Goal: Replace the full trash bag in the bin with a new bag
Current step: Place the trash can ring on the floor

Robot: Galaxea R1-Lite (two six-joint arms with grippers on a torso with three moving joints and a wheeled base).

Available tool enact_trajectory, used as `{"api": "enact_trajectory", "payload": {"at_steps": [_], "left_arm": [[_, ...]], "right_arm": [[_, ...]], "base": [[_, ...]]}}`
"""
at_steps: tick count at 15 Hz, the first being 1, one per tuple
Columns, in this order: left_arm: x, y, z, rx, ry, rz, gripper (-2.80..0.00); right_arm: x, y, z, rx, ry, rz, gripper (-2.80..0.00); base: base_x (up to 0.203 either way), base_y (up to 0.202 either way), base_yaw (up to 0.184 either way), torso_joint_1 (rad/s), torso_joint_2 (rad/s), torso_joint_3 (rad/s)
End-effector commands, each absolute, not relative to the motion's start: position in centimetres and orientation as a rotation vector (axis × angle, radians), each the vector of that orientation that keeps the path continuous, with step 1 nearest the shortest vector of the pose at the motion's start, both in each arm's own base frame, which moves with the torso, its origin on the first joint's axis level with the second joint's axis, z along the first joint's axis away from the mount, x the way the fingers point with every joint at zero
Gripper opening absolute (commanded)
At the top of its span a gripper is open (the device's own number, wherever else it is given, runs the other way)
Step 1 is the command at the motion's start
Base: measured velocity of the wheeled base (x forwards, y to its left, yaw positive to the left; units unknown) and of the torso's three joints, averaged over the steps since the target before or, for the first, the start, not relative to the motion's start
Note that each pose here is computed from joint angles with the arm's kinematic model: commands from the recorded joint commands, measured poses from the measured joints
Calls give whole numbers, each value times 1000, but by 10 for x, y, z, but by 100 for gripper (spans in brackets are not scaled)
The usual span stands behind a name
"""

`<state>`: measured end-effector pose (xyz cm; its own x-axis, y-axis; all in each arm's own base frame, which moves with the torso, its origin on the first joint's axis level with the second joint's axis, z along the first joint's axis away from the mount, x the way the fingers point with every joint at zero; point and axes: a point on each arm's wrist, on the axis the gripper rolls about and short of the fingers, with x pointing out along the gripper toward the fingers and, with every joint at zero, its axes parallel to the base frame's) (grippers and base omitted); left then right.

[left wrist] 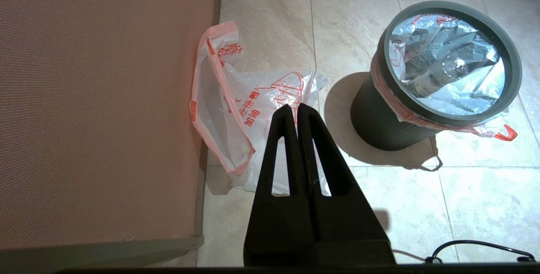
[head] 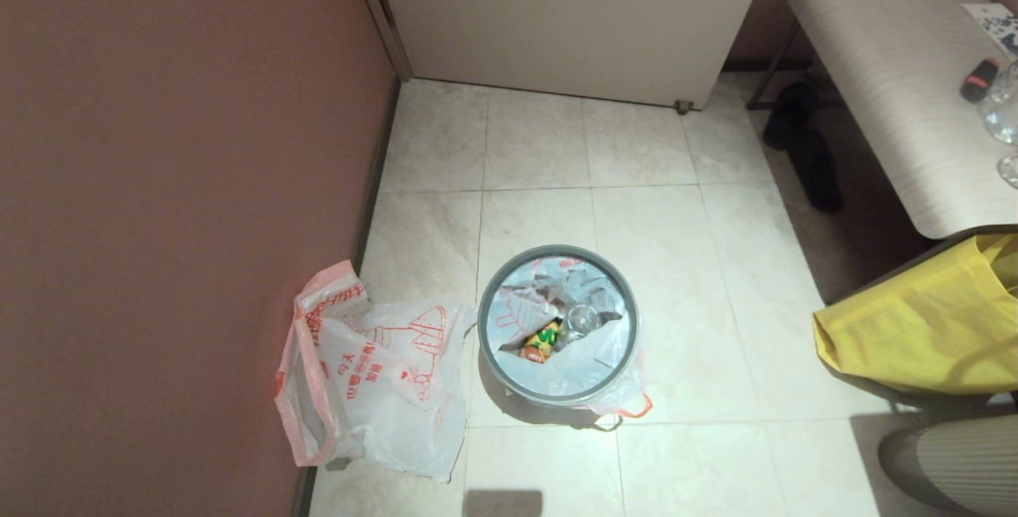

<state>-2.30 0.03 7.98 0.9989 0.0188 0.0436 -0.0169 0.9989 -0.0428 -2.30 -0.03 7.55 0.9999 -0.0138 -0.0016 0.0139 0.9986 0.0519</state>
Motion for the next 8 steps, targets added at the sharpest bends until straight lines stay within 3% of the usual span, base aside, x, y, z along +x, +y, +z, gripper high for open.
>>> {"api": "enact_trajectory", "payload": {"at_steps": [1, 8], "left_arm": [[-23, 0, 80, -43, -43, 18, -280], [-23, 0, 80, -43, -43, 19, -280]], "right_arm": [[-23, 0, 75, 52, 3, -14, -280], [-23, 0, 75, 48, 3, -15, -280]], "base": [[0, 0, 0, 0, 0, 0], [0, 0, 0, 0, 0, 0]]}}
